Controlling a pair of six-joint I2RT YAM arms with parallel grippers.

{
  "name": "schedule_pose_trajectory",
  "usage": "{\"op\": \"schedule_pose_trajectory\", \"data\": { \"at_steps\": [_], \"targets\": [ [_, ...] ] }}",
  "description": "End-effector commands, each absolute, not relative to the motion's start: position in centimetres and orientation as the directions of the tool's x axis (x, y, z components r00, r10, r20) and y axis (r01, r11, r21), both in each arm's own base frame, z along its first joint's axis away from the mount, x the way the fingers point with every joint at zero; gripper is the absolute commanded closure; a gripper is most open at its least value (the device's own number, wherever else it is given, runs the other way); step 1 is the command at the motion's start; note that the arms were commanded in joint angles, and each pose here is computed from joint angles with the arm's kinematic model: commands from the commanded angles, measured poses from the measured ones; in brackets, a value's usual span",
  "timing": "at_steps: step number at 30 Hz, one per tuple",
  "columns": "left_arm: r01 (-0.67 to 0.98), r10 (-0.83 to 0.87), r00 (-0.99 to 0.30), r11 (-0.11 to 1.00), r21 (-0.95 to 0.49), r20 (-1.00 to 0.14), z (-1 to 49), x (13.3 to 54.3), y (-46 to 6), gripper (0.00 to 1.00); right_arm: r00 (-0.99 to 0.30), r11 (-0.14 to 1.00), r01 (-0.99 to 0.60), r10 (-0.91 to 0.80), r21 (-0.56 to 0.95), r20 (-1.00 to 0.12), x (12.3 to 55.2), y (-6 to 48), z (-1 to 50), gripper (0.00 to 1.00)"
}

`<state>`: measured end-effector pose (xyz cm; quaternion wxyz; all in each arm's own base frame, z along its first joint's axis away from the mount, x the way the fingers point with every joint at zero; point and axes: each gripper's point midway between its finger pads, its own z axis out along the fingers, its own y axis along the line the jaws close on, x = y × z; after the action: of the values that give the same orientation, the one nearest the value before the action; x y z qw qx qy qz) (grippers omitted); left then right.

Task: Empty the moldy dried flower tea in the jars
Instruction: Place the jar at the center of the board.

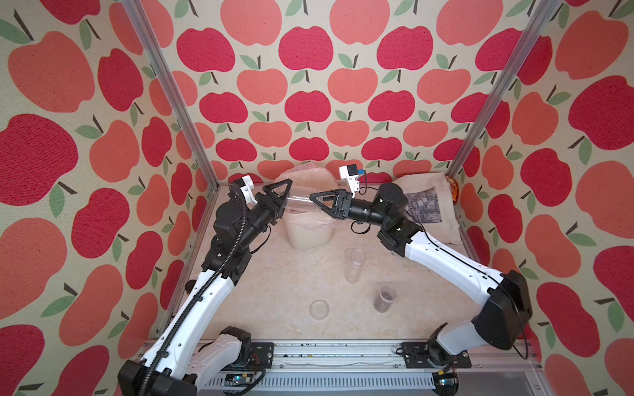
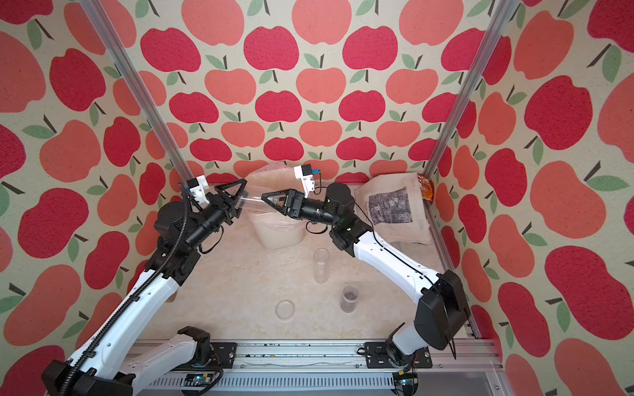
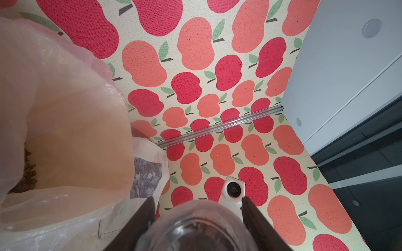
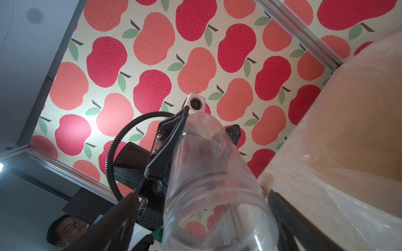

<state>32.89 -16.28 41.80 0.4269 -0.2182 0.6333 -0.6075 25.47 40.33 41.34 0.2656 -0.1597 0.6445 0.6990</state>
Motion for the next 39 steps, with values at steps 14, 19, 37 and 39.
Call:
{"op": "schedule_pose_trajectory", "data": {
  "at_steps": [14,19,37,39],
  "targets": [
    [0.246,-0.788,-0.555,0.150,-0.958,-0.266,41.3,32.6,-16.4,1.00,-0.809,-0.082,-0.583,0.155,0.808,-0.568,25.2,41.7,42.5,0.30],
    [0.244,-0.789,-0.555,0.151,-0.958,-0.265,41.1,32.6,-16.4,1.00,-0.809,-0.078,-0.582,0.155,0.809,-0.567,25.2,41.8,42.3,0.38],
    [0.250,-0.787,-0.511,0.248,-0.936,-0.345,40.7,31.8,-15.5,0.24,-0.736,0.057,-0.664,0.125,0.745,-0.666,24.1,39.7,41.3,0.58],
    [0.251,-0.782,-0.511,0.262,-0.932,-0.358,40.5,31.7,-15.5,0.19,-0.719,0.088,-0.679,0.118,0.729,-0.685,24.0,39.3,41.1,0.59]
  ]
}}
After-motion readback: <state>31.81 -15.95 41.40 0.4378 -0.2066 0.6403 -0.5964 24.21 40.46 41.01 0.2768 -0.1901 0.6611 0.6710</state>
